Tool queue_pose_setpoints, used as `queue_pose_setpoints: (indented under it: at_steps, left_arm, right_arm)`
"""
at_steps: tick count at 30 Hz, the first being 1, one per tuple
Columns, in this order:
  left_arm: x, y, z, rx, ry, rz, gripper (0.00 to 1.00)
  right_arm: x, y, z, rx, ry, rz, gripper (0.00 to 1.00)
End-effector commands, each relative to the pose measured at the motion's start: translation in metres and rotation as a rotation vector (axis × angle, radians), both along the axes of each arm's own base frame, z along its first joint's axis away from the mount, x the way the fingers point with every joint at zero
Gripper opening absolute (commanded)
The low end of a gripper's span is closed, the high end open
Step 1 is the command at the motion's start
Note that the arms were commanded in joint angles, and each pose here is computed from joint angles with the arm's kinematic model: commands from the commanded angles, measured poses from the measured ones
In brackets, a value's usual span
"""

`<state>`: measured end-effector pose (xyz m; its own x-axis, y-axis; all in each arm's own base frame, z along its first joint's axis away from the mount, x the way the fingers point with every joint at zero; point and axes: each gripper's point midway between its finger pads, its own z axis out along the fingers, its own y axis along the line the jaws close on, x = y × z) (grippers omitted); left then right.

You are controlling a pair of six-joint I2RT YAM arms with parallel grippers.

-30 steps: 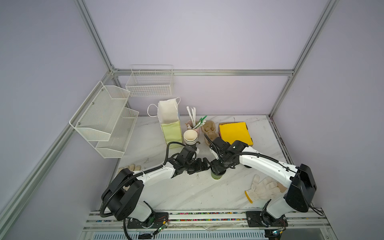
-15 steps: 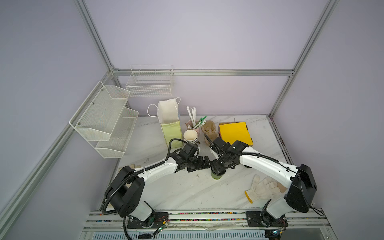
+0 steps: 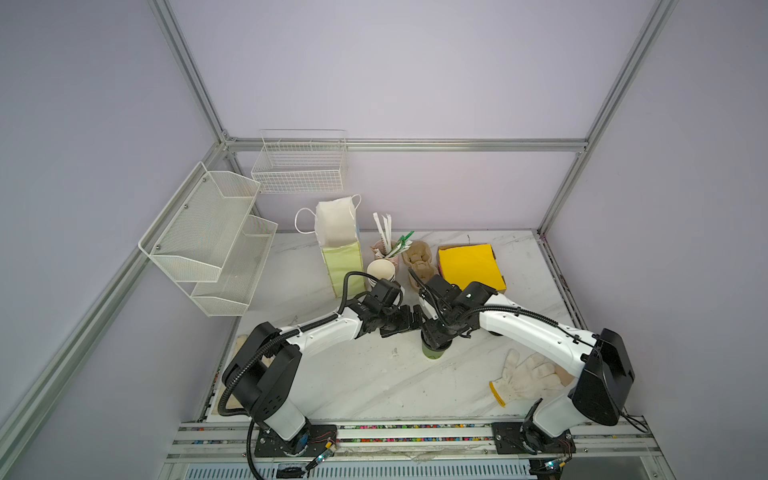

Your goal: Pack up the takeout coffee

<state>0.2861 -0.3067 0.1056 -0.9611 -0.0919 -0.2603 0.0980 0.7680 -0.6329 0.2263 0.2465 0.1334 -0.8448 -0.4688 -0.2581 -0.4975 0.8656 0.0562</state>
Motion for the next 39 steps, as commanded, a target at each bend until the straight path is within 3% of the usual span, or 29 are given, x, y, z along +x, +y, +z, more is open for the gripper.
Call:
queue_pose_setpoints:
  at_steps: [1, 16, 25, 39]
  left_arm:
    - [-0.008, 0.008, -0.018, 0.072, 0.039, -0.010, 1.00]
    - [-0.041, 0.015, -0.052, 0.087, 0.117, -0.031, 0.99]
    - [-0.040, 0.011, -0.036, 0.061, 0.097, -0.045, 0.99]
    - [0.002, 0.015, 0.080, -0.030, -0.158, 0.027, 1.00]
  right_arm:
    - [-0.038, -0.006, -0.026, -0.044, 0.167, 0.044, 0.63]
    - [-0.039, -0.004, -0.024, -0.034, 0.165, 0.040, 0.63]
    - [-0.035, 0.000, -0.012, 0.003, 0.136, 0.045, 0.63]
    - [-0.028, 0.001, -0.007, -0.001, 0.103, 0.035, 0.63]
